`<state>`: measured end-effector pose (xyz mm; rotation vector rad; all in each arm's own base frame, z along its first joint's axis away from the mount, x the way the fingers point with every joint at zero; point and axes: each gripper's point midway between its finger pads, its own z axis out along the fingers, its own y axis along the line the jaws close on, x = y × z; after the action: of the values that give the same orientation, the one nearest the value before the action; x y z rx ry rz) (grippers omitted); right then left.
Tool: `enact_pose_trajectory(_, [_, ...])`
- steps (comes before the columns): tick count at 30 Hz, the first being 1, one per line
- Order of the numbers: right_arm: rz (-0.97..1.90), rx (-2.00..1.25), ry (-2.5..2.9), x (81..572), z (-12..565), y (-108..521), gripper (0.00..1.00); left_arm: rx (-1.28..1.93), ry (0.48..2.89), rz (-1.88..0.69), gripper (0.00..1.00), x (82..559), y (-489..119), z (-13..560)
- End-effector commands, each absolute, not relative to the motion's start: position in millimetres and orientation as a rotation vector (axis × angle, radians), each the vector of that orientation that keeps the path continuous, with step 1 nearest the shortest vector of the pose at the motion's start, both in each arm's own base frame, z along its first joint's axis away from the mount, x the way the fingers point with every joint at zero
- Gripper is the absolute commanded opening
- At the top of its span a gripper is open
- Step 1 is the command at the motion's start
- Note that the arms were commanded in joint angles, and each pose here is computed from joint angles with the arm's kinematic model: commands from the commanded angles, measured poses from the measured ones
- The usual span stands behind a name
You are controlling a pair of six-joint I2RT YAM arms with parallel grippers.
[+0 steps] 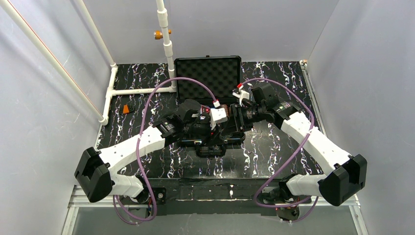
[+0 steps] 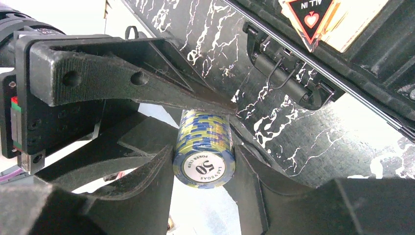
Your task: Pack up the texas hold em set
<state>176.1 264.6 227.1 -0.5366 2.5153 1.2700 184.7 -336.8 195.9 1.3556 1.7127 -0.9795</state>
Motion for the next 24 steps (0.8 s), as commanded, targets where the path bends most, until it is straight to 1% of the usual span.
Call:
enact_pose_trajectory(1, [1.348,-0.577,2.428,178,245,276,0.09,1.354,1.640,-1.026,0.34,183,-347,216])
enact_pose_trajectory(3, [1.346,-0.574,2.429,179,245,276,0.09,1.353,1.648,-1.033,0.19,182,-347,214])
enact_pose_trajectory(4, [1.337,-0.570,2.428,180,245,276,0.09,1.348,1.661,-1.037,0.03,181,-347,212])
enact_pose_trajectory(5, [1.295,-0.550,2.428,185,245,274,0.10,1.303,1.706,-1.019,0.00,186,-346,210])
enact_pose_trajectory(6, [1.242,-0.523,2.432,191,244,270,0.15,1.266,1.731,-0.999,0.00,190,-345,208])
enact_pose_trajectory(7, [1.205,-0.513,2.432,195,244,269,0.29,1.242,1.744,-0.995,0.00,192,-344,207])
enact_pose_trajectory(8, [1.178,-0.505,2.433,198,244,267,0.47,1.219,1.751,-0.996,0.00,193,-344,207])
enact_pose_trajectory(9, [1.152,-0.493,2.432,202,244,266,0.63,1.193,1.768,-0.998,0.00,193,-343,206])
enact_pose_trajectory(10, [1.107,-0.474,2.425,208,246,263,0.71,1.162,1.774,-0.998,0.00,194,-342,205])
enact_pose_trajectory(12, [0.875,-0.349,2.444,230,241,242,0.97,1.058,1.849,-0.992,0.00,199,-340,200])
enact_pose_trajectory(15, [0.478,-0.088,2.428,262,238,190,0.99,0.960,1.935,-0.979,0.00,207,-343,191])
enact_pose_trajectory(21, [0.266,0.103,2.324,274,253,150,0.98,0.808,2.072,-0.877,0.00,227,-344,169])
enact_pose_trajectory(24, [0.184,0.174,2.271,275,260,132,0.98,0.732,2.134,-0.881,0.00,232,-351,164])
